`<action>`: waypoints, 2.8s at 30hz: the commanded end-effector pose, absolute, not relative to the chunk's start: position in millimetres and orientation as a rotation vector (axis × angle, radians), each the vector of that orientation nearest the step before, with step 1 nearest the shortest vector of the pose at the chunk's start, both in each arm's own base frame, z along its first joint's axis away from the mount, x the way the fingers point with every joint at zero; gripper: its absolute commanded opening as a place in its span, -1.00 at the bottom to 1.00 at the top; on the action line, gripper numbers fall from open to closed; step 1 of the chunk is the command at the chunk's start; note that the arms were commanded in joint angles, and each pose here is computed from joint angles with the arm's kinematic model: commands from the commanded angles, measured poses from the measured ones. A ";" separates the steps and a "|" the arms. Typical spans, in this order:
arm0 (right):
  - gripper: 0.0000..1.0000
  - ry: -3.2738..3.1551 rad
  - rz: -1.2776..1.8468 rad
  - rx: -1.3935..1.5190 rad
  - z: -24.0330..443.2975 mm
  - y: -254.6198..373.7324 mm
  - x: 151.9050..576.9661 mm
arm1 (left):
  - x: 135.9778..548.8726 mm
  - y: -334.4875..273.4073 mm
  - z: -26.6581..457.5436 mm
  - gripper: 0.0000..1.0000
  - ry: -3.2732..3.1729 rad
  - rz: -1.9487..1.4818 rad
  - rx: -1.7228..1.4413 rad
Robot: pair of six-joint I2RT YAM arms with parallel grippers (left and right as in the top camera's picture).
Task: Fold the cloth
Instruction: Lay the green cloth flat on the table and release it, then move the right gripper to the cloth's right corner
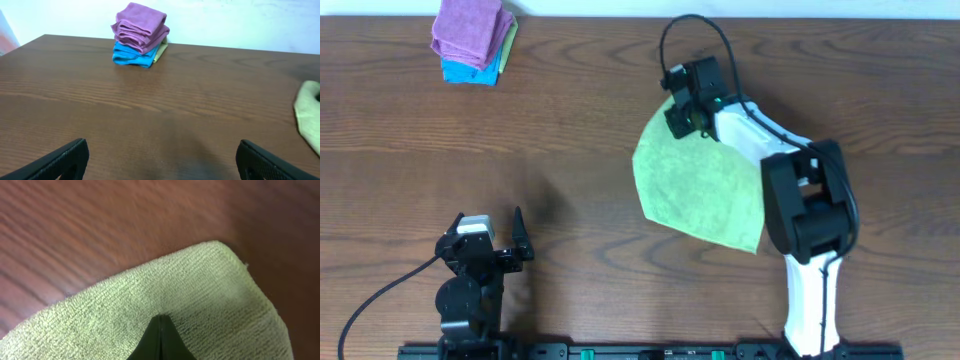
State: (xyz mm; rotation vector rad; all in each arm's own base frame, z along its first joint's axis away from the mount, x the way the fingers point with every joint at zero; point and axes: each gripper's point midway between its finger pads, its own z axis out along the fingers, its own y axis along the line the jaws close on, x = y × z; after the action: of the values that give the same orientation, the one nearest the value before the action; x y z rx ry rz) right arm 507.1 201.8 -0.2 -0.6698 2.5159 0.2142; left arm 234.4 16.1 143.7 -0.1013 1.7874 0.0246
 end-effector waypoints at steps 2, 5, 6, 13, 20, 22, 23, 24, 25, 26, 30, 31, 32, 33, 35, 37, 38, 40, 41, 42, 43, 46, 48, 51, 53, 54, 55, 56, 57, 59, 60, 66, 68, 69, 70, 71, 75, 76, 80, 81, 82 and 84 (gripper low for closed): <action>-0.97 2.569 0.284 -0.828 -33.6 225.9 492.7 | 234.1 18.0 129.2 0.91 1.819 0.043 -0.105; -0.97 2.536 0.267 -0.894 -23.8 236.6 494.6 | 234.1 18.0 129.2 0.91 1.819 0.043 -0.105; -0.97 2.539 0.265 -0.896 -20.4 237.8 495.1 | 234.1 18.0 129.2 0.91 1.819 0.043 -0.105; -0.31 2.540 0.264 -0.884 30.6 238.5 505.8 | 234.1 18.0 129.2 0.91 1.819 0.043 -0.105; 0.13 2.522 0.181 -0.910 118.4 203.7 493.9 | 234.1 18.0 129.2 0.91 1.819 0.043 -0.105; 0.11 2.568 0.199 -0.889 135.0 186.7 478.6 | 234.1 18.0 129.2 0.91 1.819 0.043 -0.105; 0.07 2.589 0.232 -0.875 141.3 179.4 471.8 | 234.1 18.0 129.2 0.91 1.819 0.043 -0.105; 0.03 2.611 0.266 -0.856 145.6 171.4 466.3 | 234.1 18.0 129.2 0.91 1.819 0.043 -0.105; 0.01 2.633 0.306 -0.831 149.2 162.8 461.7 | 234.1 18.0 129.2 0.91 1.819 0.043 -0.105; 0.01 2.657 0.352 -0.804 151.2 153.9 457.0 | 234.1 18.0 129.2 0.91 1.819 0.043 -0.105; 0.04 2.756 0.610 -0.662 156.9 116.0 433.7 | 234.1 18.0 129.2 0.91 1.819 0.043 -0.105; 0.10 2.760 0.687 -0.661 159.1 110.0 426.4 | 234.1 18.0 129.2 0.91 1.819 0.043 -0.105; 0.15 2.762 0.735 -0.669 160.5 105.7 420.5 | 234.1 18.0 129.2 0.91 1.819 0.043 -0.105; 0.21 2.768 0.774 -0.673 161.7 100.3 414.3 | 234.1 18.0 129.2 0.91 1.819 0.043 -0.105; 0.31 2.769 0.816 -0.642 165.6 92.2 410.7 | 234.1 18.0 129.2 0.91 1.819 0.043 -0.105; 0.39 2.762 0.812 -0.631 169.3 84.3 410.0 | 234.1 18.0 129.2 0.91 1.819 0.043 -0.105; 0.40 2.756 0.805 -0.617 172.2 79.6 410.5 | 234.1 18.0 129.2 0.91 1.819 0.043 -0.105; 0.42 2.752 0.793 -0.623 173.5 74.7 408.6 | 234.1 18.0 129.2 0.91 1.819 0.043 -0.105; 0.42 2.759 0.790 -0.619 171.6 72.2 406.1 | 234.1 18.0 129.2 0.91 1.819 0.043 -0.105; 0.43 2.764 0.793 -0.618 168.3 70.4 403.0 | 234.1 18.0 129.2 0.91 1.819 0.043 -0.105; 0.43 2.765 0.795 -0.616 163.5 67.8 399.1 | 234.2 18.0 129.2 0.91 1.819 0.042 -0.105; 0.46 2.756 0.801 -0.517 146.3 48.8 387.3 | 234.1 18.0 129.2 0.91 1.819 0.043 -0.105; 0.47 2.734 0.814 -0.439 140.7 37.3 381.6 | 234.1 18.0 129.2 0.91 1.819 0.043 -0.105; 0.48 2.745 0.829 -0.337 129.9 28.9 369.1 | 234.1 18.0 129.2 0.91 1.819 0.043 -0.105; 0.43 2.825 0.797 -0.347 115.0 32.4 352.1 | 234.1 18.0 129.2 0.91 1.819 0.043 -0.105; 0.41 2.880 0.764 -0.337 105.7 33.8 343.6 | 234.1 18.0 129.2 0.91 1.819 0.043 -0.105; 0.41 2.907 0.751 -0.329 100.9 35.5 338.9 | 234.1 18.0 129.2 0.91 1.819 0.043 -0.105; 0.41 2.942 0.733 -0.326 93.8 39.5 332.3 | 234.1 18.0 129.2 0.91 1.819 0.043 -0.105; 0.41 2.960 0.713 -0.325 89.3 41.5 329.4 | 234.1 18.0 129.2 0.91 1.819 0.043 -0.105; 0.47 2.977 0.674 -0.318 80.8 45.7 327.6 | 234.1 18.0 129.2 0.91 1.819 0.043 -0.105; 0.49 2.980 0.660 -0.320 78.2 46.3 327.9 | 234.1 18.0 129.2 0.91 1.819 0.043 -0.105; 0.66 2.979 0.633 -0.233 65.1 40.1 331.4 | 234.1 18.0 129.2 0.91 1.819 0.043 -0.105; 0.68 2.982 0.648 -0.199 57.6 38.6 328.5 | 234.1 18.0 129.2 0.91 1.819 0.043 -0.105; 0.68 2.975 0.666 -0.191 54.3 39.8 327.4 | 234.1 18.0 129.2 0.91 1.819 0.043 -0.105; 0.69 2.967 0.695 -0.186 51.8 42.2 326.0 | 234.1 18.0 129.2 0.91 1.819 0.043 -0.105; 0.69 2.962 0.713 -0.184 49.9 43.8 324.7 | 234.1 18.0 129.2 0.91 1.819 0.043 -0.105; 0.69 2.965 0.719 -0.169 40.3 44.6 320.2 | 234.1 18.0 129.2 0.91 1.819 0.043 -0.105; 0.69 2.963 0.717 -0.162 38.6 44.5 320.4 | 234.1 18.0 129.2 0.91 1.819 0.043 -0.105; 0.70 2.933 0.702 -0.162 35.8 43.5 327.1 | 234.1 18.0 129.2 0.91 1.819 0.043 -0.105; 0.70 2.925 0.698 -0.153 35.3 43.2 329.8 | 234.1 18.0 129.2 0.91 1.819 0.043 -0.105; 0.70 2.915 0.694 -0.145 33.7 42.7 333.6 | 234.1 18.0 129.2 0.91 1.819 0.043 -0.105; 0.71 2.904 0.689 -0.125 30.7 41.7 338.9 | 234.1 18.0 129.2 0.91 1.819 0.043 -0.105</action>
State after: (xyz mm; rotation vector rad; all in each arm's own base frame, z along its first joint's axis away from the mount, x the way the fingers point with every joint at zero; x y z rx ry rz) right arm 335.5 40.5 29.2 -0.1785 2.9206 0.6611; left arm 234.4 16.1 143.7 -0.1013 1.7874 0.0246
